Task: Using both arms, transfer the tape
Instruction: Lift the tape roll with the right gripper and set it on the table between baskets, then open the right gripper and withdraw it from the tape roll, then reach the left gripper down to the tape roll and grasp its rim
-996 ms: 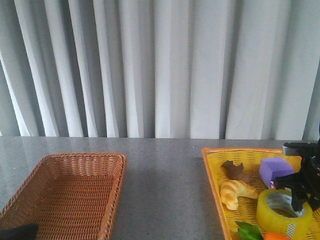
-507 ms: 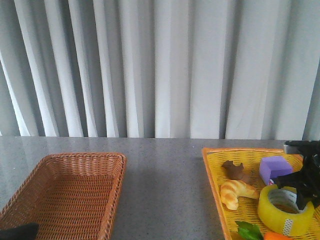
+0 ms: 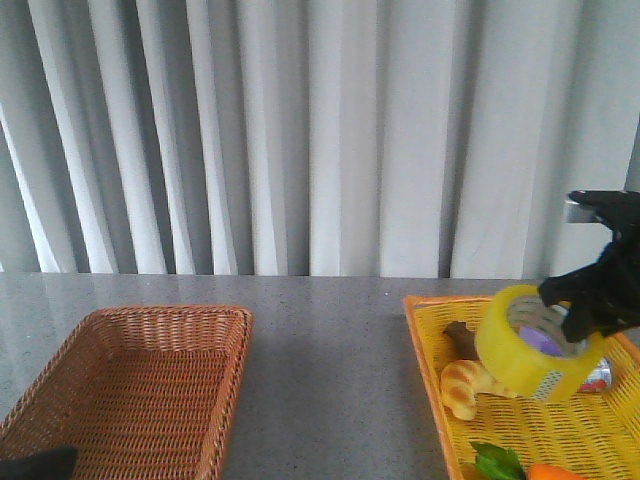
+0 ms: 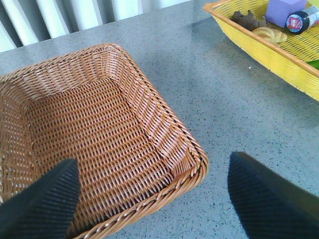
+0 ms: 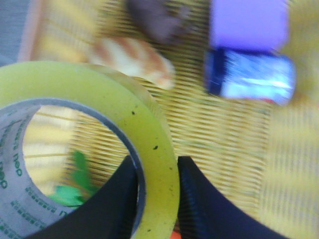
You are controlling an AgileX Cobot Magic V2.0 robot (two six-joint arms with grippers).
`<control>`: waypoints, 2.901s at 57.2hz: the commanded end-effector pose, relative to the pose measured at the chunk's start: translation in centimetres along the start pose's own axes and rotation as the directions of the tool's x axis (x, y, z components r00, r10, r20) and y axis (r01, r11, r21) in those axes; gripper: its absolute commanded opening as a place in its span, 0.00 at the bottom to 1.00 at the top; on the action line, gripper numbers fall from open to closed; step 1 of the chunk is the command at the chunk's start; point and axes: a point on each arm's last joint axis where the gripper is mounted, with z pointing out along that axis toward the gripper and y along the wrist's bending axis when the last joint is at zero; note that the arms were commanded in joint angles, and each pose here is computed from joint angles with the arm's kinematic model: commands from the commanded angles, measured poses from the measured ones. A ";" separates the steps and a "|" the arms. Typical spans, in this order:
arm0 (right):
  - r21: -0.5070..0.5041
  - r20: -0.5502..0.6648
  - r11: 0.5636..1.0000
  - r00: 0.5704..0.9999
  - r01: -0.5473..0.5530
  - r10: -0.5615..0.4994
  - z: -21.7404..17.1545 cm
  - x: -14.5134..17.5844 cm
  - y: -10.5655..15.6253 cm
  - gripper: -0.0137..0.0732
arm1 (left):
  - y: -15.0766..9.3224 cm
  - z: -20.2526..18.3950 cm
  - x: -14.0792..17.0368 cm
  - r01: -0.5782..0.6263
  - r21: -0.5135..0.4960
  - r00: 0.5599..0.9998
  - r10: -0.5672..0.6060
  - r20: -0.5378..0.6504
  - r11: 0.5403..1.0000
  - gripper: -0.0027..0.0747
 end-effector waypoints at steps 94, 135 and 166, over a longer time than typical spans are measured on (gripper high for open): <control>0.004 0.391 0.949 0.873 0.316 -0.293 -5.3 4.2 14.9 0.68 | 0.0 -0.6 -1.6 0.008 -0.001 0.995 -0.008 0.100 1.000 0.78; 0.029 0.695 0.991 0.710 0.131 -0.114 -8.7 25.7 7.3 0.68 | 0.1 0.1 -3.0 0.074 0.009 0.969 -0.074 0.234 0.997 0.78; 0.039 0.678 0.990 0.724 0.137 -0.127 -8.6 25.8 7.2 0.68 | -5.4 12.8 -10.8 -0.234 0.252 0.964 0.258 -0.068 0.939 0.78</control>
